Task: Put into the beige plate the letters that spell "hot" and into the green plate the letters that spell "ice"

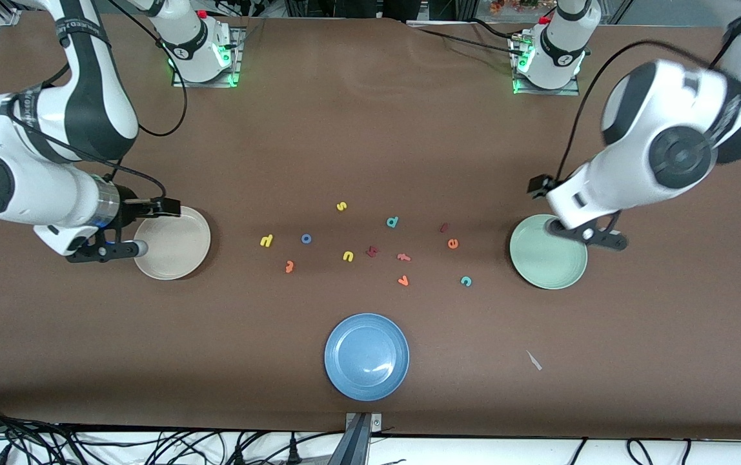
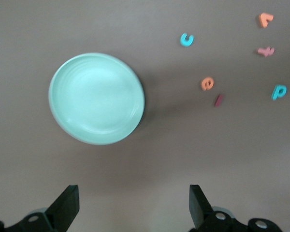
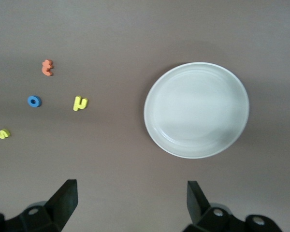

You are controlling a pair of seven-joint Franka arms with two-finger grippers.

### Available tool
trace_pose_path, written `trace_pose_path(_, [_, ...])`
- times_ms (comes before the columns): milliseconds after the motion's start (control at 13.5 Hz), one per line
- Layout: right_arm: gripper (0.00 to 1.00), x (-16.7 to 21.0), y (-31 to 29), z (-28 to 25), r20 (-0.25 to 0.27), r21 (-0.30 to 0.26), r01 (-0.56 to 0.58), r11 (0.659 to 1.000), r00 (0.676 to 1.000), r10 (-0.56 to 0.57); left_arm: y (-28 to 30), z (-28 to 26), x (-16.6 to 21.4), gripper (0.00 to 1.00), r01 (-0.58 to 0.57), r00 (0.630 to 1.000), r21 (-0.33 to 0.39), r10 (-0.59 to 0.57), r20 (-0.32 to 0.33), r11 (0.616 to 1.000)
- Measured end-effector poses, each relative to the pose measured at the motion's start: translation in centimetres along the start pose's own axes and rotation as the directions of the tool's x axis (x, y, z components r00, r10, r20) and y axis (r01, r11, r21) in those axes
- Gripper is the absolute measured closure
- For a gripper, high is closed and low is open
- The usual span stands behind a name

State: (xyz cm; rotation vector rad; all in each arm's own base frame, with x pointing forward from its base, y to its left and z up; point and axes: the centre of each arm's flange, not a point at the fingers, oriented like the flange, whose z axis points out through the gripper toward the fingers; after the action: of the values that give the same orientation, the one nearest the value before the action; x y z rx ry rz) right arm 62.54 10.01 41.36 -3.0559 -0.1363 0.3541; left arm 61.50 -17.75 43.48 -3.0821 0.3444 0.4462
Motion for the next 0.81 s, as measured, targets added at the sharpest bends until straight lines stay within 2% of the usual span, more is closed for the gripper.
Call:
trace_pose_path(296, [0.00,0.6,-0.8,3.4,-0.049,0.020,-0.112,0.993,0.992,0.113,4.0,5.8,5.9,0.00,0.066,0.998,-0.006,-0.066,-0.021,0.998])
trace_pose_path(518, [0.00,0.3,-5.3,5.4,-0.064,0.039,-0.218,0.975,0.973,0.221,7.8,10.9,8.6,0.01,0.125,0.991,-0.013,-0.126,-0.052,0.992])
trace_pose_path(666, [0.00,-0.3,-8.5,6.8,-0.071,0.040,-0.250,0.967,0.965,0.252,8.8,13.1,9.4,0.11,0.138,0.988,-0.017,-0.139,-0.063,0.990])
trace_pose_path(740, [0.00,-0.6,-9.9,8.0,-0.080,0.040,-0.265,0.963,0.960,0.268,9.2,14.2,9.7,0.11,0.134,0.988,-0.019,-0.135,-0.069,0.991])
trace_pose_path(814, [0.00,-0.8,-11.0,9.4,-0.095,0.045,-0.289,0.956,0.952,0.292,9.8,15.5,9.9,0.18,0.129,0.988,-0.022,-0.130,-0.080,0.991])
